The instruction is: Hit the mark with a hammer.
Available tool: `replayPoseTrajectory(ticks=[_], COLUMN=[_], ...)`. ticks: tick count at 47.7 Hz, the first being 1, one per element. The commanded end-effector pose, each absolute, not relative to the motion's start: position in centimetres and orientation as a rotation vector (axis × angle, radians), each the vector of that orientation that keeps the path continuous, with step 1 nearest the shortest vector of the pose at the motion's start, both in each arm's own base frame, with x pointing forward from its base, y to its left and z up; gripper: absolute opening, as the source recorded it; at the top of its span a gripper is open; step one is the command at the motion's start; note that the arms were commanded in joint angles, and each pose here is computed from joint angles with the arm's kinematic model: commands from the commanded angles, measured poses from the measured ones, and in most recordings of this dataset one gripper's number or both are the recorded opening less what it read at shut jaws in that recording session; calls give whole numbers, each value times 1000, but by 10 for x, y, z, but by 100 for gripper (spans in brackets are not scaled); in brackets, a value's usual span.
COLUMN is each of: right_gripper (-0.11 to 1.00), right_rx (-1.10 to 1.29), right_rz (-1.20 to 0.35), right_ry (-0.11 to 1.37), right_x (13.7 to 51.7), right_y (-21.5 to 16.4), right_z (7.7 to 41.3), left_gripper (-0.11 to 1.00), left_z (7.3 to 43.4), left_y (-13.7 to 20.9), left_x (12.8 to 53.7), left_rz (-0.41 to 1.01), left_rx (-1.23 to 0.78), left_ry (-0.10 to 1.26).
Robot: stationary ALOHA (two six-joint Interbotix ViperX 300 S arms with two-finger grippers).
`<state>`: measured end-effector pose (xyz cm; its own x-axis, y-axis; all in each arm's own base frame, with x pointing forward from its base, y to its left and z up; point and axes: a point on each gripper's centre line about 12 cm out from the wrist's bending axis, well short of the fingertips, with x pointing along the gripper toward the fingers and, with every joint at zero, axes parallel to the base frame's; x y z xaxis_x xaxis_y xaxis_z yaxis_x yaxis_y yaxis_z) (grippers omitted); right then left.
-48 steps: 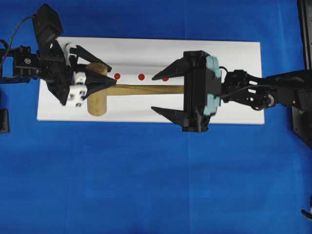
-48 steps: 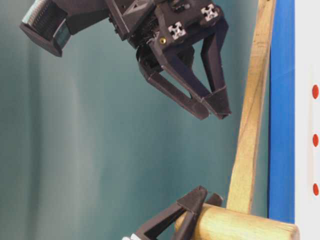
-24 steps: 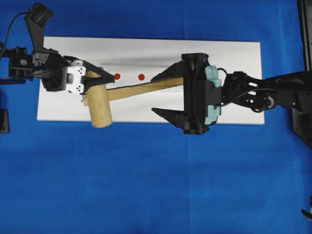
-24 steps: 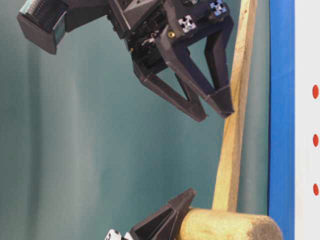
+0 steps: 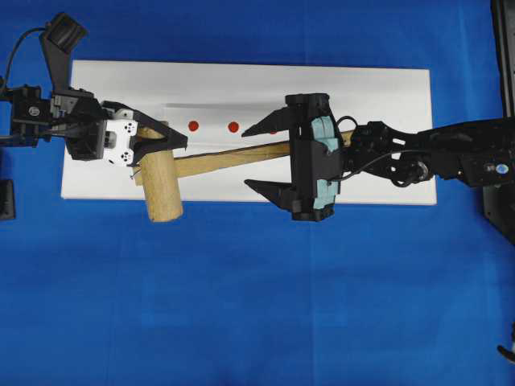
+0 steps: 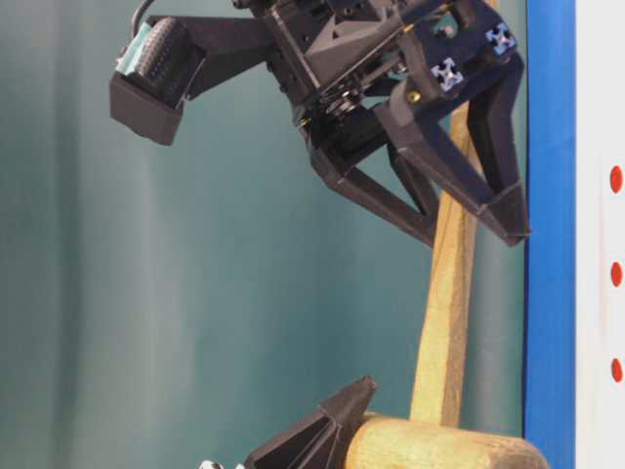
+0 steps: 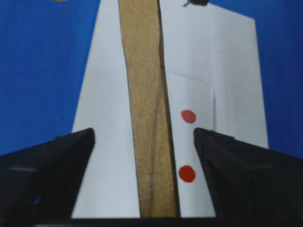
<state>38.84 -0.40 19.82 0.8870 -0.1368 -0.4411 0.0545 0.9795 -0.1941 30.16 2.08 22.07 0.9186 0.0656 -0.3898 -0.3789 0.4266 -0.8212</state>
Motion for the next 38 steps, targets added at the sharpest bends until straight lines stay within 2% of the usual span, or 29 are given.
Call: replayPoseTrajectory(ticks=[1, 7, 12, 38], right_gripper=[70, 31, 9, 9], right_rx=[-188, -190, -189, -184], right_rz=[-104, -94, -86, -85], right_ry=[435, 444, 449, 453], right_x=[393, 392, 392, 391], right_y=[-5, -4, -3, -3], right_z=[210, 209, 209, 208], left_gripper=[45, 45, 45, 46], left_z=[233, 233, 234, 232], left_y=[21, 21, 21, 22], left_x=[304, 304, 305, 302], left_rz=[262, 260, 260, 268], left_rx=[-1104, -1106, -1106, -1083], left_ry=[283, 284, 282, 296])
